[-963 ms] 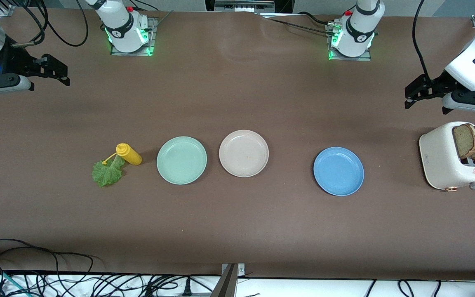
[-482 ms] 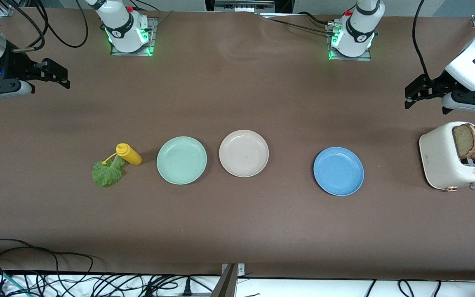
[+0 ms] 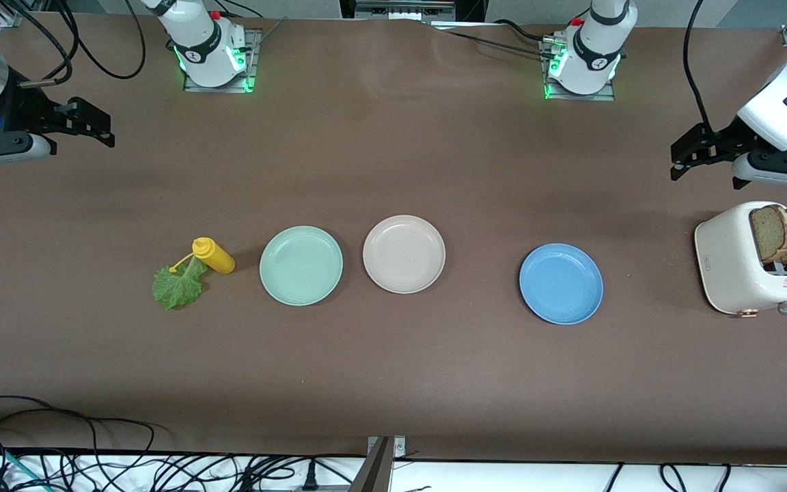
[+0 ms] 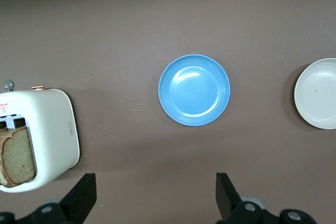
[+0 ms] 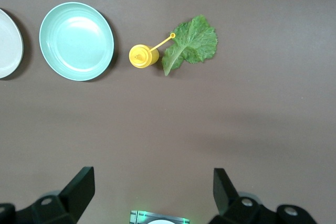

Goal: Make sandwich on beige plate with both arms

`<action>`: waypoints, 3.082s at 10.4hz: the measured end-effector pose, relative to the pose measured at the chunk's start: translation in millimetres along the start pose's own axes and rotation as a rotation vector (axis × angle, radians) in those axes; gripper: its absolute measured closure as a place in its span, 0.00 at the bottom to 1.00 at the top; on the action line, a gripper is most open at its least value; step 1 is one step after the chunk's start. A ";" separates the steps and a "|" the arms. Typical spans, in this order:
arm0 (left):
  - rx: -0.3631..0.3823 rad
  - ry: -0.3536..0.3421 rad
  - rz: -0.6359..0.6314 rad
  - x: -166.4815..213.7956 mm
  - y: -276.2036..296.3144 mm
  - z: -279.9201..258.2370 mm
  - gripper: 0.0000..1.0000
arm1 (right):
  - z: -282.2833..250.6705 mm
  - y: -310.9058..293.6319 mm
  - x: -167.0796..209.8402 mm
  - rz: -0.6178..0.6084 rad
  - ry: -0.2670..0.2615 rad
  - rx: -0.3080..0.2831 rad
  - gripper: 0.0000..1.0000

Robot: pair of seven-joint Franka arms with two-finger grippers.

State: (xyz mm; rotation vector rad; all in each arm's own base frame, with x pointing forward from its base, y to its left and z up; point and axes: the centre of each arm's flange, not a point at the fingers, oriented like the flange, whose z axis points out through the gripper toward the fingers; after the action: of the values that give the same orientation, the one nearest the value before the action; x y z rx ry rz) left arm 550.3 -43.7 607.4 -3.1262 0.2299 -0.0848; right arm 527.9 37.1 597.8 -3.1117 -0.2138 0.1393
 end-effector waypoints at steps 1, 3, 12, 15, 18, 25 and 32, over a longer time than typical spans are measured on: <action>0.000 0.000 0.000 0.0 0.0 0.0 0.00 | 1.7 1.2 0.6 0.001 -0.004 -0.004 0.00; 0.000 0.000 0.000 0.0 0.0 0.0 0.00 | 3.3 6.4 1.0 0.011 -0.007 -0.003 0.00; 0.000 0.000 0.000 0.0 0.0 0.0 0.00 | 13.2 7.6 6.8 0.054 -0.016 -0.003 0.00; 0.000 0.000 -0.001 0.0 0.0 0.0 0.00 | 19.3 7.8 6.5 0.054 -0.028 -0.002 0.00; 0.000 0.000 -0.002 0.0 0.0 0.0 0.00 | 19.3 7.9 6.6 0.054 -0.027 -0.003 0.00; 0.000 0.000 -0.006 0.0 -0.6 0.0 0.00 | 19.5 7.9 6.6 0.054 -0.027 -0.003 0.00; -0.003 -0.049 -0.020 -5.6 -8.2 4.7 0.00 | 19.9 7.9 6.6 0.054 -0.028 -0.003 0.00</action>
State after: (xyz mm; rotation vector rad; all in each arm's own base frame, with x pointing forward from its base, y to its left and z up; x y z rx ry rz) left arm 546.3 -34.7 602.5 -3.1298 0.1981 -0.0087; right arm 533.6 30.4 577.2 -3.1212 -0.1298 0.1843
